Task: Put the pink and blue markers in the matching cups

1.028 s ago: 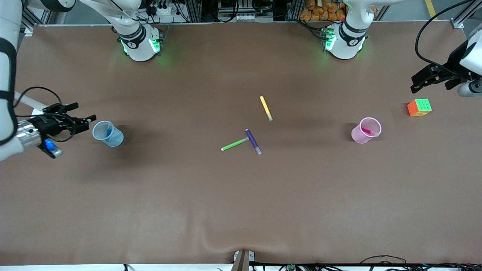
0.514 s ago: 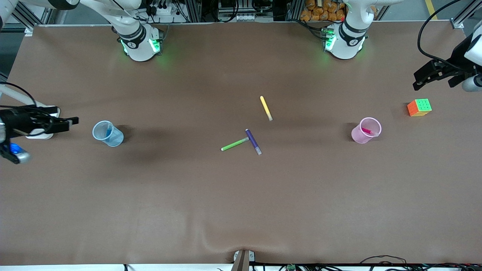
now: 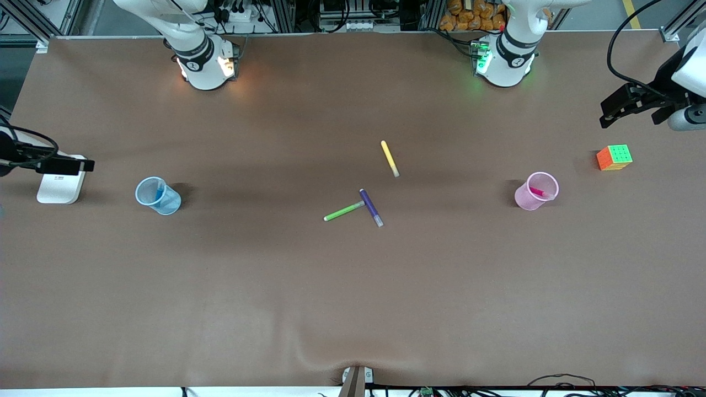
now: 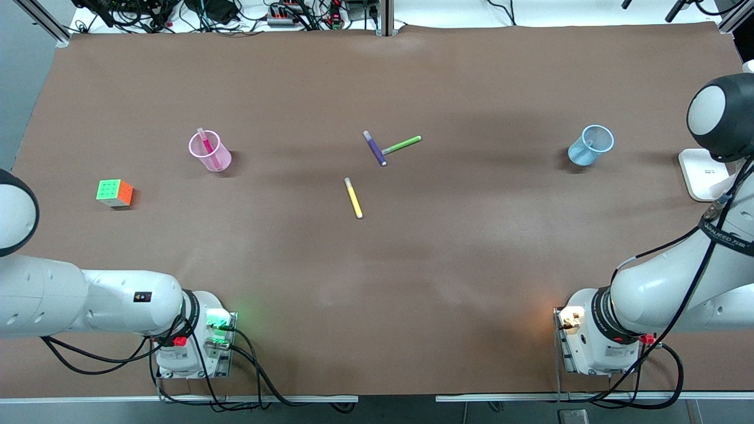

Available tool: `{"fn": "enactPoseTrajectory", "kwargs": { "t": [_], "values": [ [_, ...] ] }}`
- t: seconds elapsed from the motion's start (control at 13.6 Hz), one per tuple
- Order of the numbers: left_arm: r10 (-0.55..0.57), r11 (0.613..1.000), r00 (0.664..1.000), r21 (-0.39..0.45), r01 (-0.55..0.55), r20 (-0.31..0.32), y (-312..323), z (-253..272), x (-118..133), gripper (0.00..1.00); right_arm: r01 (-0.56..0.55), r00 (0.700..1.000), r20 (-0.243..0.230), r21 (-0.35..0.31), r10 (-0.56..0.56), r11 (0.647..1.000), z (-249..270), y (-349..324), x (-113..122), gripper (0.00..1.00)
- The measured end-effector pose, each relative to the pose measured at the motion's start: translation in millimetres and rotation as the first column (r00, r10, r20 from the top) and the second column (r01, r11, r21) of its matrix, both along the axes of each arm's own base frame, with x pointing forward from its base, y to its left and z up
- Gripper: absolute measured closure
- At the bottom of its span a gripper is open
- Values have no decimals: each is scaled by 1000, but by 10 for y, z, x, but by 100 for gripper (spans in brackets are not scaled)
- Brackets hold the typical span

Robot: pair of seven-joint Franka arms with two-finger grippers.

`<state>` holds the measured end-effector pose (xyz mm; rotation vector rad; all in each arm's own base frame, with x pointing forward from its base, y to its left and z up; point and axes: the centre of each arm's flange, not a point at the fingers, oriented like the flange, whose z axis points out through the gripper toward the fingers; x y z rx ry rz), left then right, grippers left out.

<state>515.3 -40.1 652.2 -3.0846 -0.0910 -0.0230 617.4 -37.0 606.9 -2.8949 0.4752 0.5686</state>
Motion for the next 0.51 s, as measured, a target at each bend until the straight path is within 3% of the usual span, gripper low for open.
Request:
{"fn": "enactPoseTrajectory", "kwargs": {
  "t": [0.51],
  "values": [
    [1,1000,1000,0,-1,-2,2,4,-7,0,-89,988,122,-57,95,994,613,242,-284,0]
  ]
}}
